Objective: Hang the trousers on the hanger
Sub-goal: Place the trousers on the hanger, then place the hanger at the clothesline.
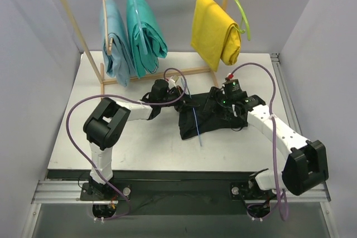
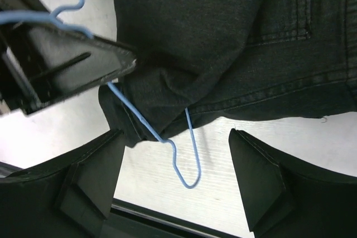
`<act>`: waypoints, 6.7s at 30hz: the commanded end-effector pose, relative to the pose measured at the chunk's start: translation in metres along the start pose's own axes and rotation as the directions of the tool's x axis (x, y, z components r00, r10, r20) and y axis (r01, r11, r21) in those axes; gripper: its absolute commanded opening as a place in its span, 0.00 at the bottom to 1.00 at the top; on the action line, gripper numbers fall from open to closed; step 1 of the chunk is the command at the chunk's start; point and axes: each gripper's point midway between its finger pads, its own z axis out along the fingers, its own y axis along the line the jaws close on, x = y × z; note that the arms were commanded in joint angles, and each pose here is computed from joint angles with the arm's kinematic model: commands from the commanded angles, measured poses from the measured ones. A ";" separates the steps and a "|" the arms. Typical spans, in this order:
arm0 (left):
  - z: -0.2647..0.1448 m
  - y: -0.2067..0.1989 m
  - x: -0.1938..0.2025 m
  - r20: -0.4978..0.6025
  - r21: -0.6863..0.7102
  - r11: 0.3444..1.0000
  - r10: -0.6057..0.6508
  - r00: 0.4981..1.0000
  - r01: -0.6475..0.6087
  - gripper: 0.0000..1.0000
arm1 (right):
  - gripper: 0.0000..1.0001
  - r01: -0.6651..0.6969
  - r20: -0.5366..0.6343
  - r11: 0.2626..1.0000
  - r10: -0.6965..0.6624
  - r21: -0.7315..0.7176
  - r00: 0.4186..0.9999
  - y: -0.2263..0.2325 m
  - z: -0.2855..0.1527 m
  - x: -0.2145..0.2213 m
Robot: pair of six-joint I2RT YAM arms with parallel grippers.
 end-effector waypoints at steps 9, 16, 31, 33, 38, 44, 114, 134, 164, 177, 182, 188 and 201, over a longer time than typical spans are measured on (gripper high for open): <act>-0.012 -0.012 0.016 -0.064 0.067 0.991 0.122 0.991 -0.117 0.00 | 0.78 -0.423 -0.096 0.892 0.440 0.160 0.893 -0.009 0.034 0.023; -0.014 -0.009 0.020 -0.090 0.060 0.988 0.144 0.985 -0.139 0.00 | 0.78 -0.497 -0.065 0.843 0.519 0.207 0.853 -0.012 0.053 0.026; -0.025 -0.005 0.021 -0.130 0.048 0.984 0.176 0.976 -0.171 0.00 | 0.41 -0.508 -0.102 0.843 0.529 0.178 0.842 0.021 0.081 0.029; -0.028 -0.005 0.021 -0.132 0.043 0.983 0.182 0.974 -0.178 0.00 | 0.27 -0.510 -0.097 0.844 0.528 0.167 0.843 0.023 0.082 0.026; -0.043 0.000 0.012 -0.125 0.035 0.982 0.191 0.974 -0.188 0.00 | 0.00 -0.461 -0.080 0.881 0.470 0.105 0.879 0.030 0.075 0.006; -0.057 0.003 -0.008 -0.099 -0.036 0.974 0.220 0.970 -0.225 0.00 | 0.00 -0.400 0.014 0.916 0.400 0.035 0.917 0.028 0.048 -0.029; 0.001 -0.023 -0.037 -0.120 -0.115 0.947 0.285 0.951 -0.298 0.00 | 0.51 -0.131 -0.024 0.984 0.135 0.119 0.991 -0.054 0.006 -0.062; -0.030 -0.099 -0.031 -0.068 -0.076 0.936 0.340 0.938 -0.345 0.00 | 0.46 -0.085 0.014 0.955 0.085 0.283 0.996 -0.085 -0.028 -0.058; -0.063 -0.252 0.001 0.143 0.083 0.969 0.221 0.965 -0.234 0.00 | 0.48 0.251 0.121 0.907 -0.222 -0.338 0.967 0.084 -0.083 -0.009; -0.068 -0.261 0.009 0.127 0.100 0.963 0.238 0.963 -0.251 0.00 | 0.00 0.263 0.120 0.892 -0.235 -0.367 0.964 0.091 -0.075 -0.009; -0.071 -0.248 0.003 0.122 0.077 0.964 0.244 0.962 -0.255 0.31 | 0.00 0.267 0.143 0.881 -0.228 -0.390 0.963 0.100 -0.085 -0.016; -0.095 -0.221 -0.010 0.142 0.009 0.966 0.253 0.957 -0.257 0.63 | 0.00 0.301 0.224 0.871 -0.227 -0.388 0.948 0.108 -0.106 -0.035; -0.158 -0.116 -0.020 0.072 -0.319 0.861 0.438 0.896 -0.395 0.66 | 0.00 0.422 0.420 0.866 -0.289 -0.268 0.860 0.124 -0.147 -0.102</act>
